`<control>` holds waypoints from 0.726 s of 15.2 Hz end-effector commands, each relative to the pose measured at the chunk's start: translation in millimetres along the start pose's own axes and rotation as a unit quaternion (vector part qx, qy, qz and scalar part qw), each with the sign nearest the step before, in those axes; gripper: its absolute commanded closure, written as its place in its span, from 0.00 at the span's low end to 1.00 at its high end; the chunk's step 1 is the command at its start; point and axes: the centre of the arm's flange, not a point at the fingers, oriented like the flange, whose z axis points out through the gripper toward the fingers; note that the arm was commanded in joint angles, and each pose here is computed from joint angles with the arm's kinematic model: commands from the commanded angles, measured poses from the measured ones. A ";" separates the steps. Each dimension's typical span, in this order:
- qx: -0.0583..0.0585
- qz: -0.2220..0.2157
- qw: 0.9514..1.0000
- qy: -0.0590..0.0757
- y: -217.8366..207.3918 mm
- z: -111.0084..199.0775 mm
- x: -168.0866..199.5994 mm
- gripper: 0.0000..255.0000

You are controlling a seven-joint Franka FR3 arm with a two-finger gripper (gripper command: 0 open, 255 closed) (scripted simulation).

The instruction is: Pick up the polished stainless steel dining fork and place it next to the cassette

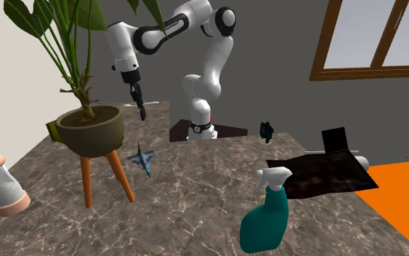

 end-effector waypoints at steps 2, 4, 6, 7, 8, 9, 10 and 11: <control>-0.001 0.000 1.000 0.000 27.3 -3.7 30.4 1.00; -0.001 0.000 1.000 0.000 43.7 -7.0 50.8 1.00; -0.001 0.000 1.000 0.000 50.5 -3.1 60.0 1.00; -0.001 0.000 1.000 0.000 50.6 2.1 60.7 1.00; -0.001 0.000 1.000 0.000 50.6 7.3 61.5 1.00; -0.001 0.000 1.000 0.000 50.7 12.6 62.3 1.00; -0.001 0.000 1.000 0.000 50.8 17.8 63.1 1.00; -0.001 0.000 1.000 0.000 50.8 23.0 63.8 1.00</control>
